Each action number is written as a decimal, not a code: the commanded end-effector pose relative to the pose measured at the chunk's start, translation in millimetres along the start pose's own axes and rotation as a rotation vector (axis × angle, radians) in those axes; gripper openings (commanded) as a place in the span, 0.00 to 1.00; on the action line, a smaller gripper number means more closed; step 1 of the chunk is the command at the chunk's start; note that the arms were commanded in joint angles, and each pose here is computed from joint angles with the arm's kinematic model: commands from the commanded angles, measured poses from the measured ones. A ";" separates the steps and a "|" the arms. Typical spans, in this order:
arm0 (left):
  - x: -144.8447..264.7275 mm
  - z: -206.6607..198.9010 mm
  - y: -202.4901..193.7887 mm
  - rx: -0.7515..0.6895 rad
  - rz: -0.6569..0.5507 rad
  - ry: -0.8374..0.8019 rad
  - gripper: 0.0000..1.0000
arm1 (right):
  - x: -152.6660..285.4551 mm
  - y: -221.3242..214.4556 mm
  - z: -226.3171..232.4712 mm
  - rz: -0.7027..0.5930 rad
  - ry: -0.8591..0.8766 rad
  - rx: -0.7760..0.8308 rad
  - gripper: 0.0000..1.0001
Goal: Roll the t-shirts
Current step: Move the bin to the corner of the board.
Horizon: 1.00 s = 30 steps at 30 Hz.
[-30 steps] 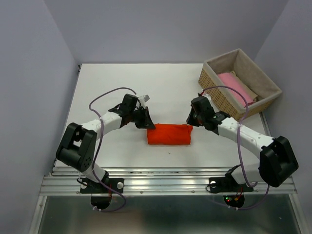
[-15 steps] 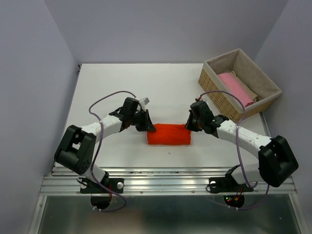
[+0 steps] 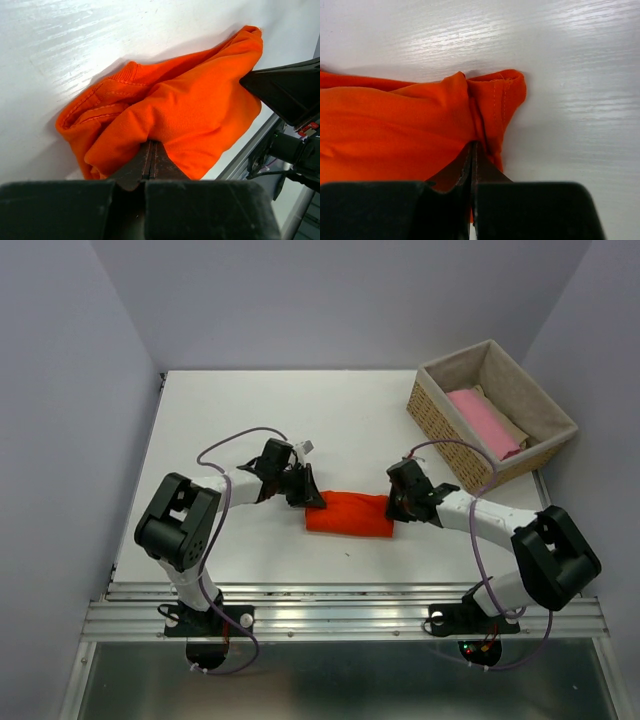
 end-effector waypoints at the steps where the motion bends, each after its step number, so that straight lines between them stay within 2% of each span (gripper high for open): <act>1: 15.7 -27.7 22.3 -0.104 -0.048 -0.025 0.00 | 23.7 21.9 1.1 -0.101 -0.042 0.005 0.01; 4: 35.5 -47.5 35.4 -0.172 -0.087 -0.013 0.00 | 42.1 50.5 7.3 -0.196 -0.078 0.028 0.06; 7: 51.9 -62.3 46.7 -0.227 -0.133 -0.005 0.00 | 55.3 71.5 10.1 -0.264 -0.120 0.064 0.22; 8: 58.9 -67.4 49.9 -0.243 -0.159 0.001 0.00 | 61.4 84.1 15.7 -0.300 -0.122 0.066 0.33; 10: 73.4 -78.4 55.8 -0.265 -0.205 0.005 0.00 | 70.7 100.4 19.0 -0.337 -0.137 0.075 0.40; 12: 83.3 -83.3 60.0 -0.271 -0.244 0.026 0.00 | 77.8 115.9 14.5 -0.369 -0.155 0.064 0.43; 16: 102.8 -88.0 66.6 -0.258 -0.313 0.069 0.00 | 98.1 159.2 0.3 -0.460 -0.185 0.015 0.43; 20: 109.8 -88.5 66.4 -0.260 -0.327 0.074 0.00 | 112.0 207.4 -19.0 -0.520 -0.226 -0.016 0.48; 22: 110.8 -89.2 65.0 -0.263 -0.324 0.073 0.00 | 126.7 231.4 -20.8 -0.570 -0.249 -0.007 0.57; 23: 111.8 -88.8 64.7 -0.265 -0.326 0.073 0.00 | 125.3 239.8 -26.5 -0.578 -0.303 0.011 0.70; 24: 112.3 -88.8 63.6 -0.268 -0.326 0.074 0.00 | 127.1 246.0 -25.5 -0.593 -0.316 0.004 0.78; 27: 111.9 -86.1 61.9 -0.266 -0.329 0.072 0.00 | 123.5 271.0 -39.8 -0.596 -0.413 0.044 0.97; 30: 108.9 -83.1 59.9 -0.265 -0.314 0.073 0.00 | 109.1 285.7 -49.2 -0.560 -0.487 0.101 1.00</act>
Point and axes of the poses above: each gripper's point midway between its finger pads, its own x axis back along the fingers, its own z axis along the line the jaws close on, y = z × x, the point moved 7 cm from there along x, back along the fingers, and after that the axes turned 3 degrees about x, right-handed, at the moved point
